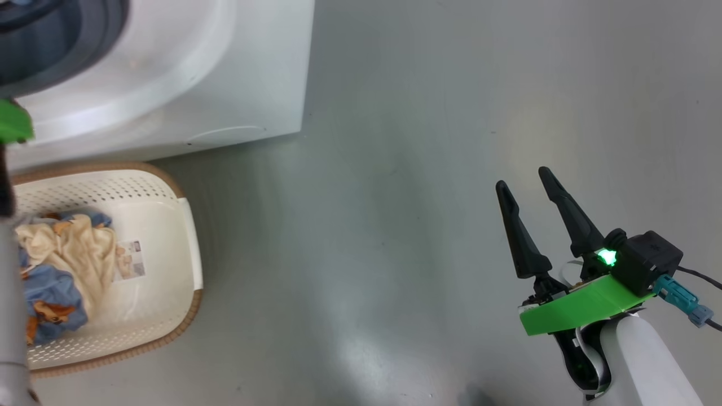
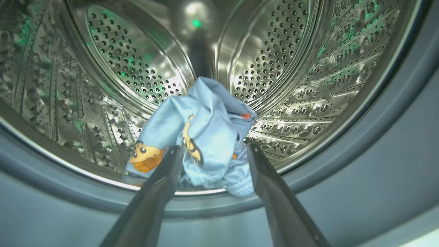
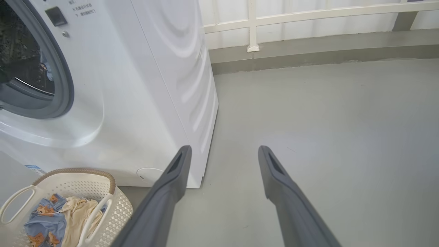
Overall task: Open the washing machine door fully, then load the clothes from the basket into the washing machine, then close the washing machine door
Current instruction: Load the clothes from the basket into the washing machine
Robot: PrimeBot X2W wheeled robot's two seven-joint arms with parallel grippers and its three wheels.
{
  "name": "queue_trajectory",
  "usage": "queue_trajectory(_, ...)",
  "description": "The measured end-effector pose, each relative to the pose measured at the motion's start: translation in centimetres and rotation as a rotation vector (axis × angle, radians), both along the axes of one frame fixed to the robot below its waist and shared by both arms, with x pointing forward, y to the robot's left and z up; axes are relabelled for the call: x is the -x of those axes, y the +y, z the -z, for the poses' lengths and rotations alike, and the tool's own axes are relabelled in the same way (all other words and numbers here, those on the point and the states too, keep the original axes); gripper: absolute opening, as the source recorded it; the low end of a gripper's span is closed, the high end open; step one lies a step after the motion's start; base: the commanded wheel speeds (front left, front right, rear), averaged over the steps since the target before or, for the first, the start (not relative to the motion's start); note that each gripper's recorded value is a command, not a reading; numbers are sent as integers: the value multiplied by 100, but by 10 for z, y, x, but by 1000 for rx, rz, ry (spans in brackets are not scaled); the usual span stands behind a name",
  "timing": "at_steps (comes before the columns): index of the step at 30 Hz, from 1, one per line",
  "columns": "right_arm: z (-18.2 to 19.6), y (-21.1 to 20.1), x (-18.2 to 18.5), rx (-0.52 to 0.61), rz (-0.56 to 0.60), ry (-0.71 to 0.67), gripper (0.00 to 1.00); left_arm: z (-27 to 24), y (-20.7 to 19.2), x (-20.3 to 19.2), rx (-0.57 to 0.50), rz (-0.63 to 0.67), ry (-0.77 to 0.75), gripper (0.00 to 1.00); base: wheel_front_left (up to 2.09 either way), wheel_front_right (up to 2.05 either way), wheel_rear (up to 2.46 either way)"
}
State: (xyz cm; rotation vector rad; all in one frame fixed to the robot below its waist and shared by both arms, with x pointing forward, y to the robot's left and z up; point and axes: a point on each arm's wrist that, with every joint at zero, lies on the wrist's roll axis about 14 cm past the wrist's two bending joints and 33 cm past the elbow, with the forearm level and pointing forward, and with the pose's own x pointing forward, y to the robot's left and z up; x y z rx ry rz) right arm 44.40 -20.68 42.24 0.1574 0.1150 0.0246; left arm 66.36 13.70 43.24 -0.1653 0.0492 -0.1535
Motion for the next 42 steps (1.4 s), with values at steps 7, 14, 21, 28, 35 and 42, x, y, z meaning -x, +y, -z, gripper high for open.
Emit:
queue_trajectory(7, -3, 0, 16, -4, -2, 8, 100, 13, 8, 45, 37, -38, 50, 100, 0, 0, 0)
queue_trajectory(14, -16, -2, 26, 6, -7, -17, 100, 13, 20, 88, 30, -61, 72, 100, 0, 0, 0)
queue_trajectory(21, -27, -2, 35, 10, -16, -40, 100, 3, 35, 127, 22, -90, 67, 100, 0, 0, 0)
queue_trajectory(28, -37, 2, 45, 10, -31, -61, 100, -5, 46, 163, -1, -107, 60, 100, 0, 0, 0)
queue_trajectory(35, -49, 4, 48, 18, -50, -91, 100, -16, 64, 197, -19, -147, 31, 100, 0, 0, 0)
queue_trajectory(42, -54, -4, 55, 28, -38, -102, 100, -18, 73, 228, -24, -175, 29, 100, 0, 0, 0)
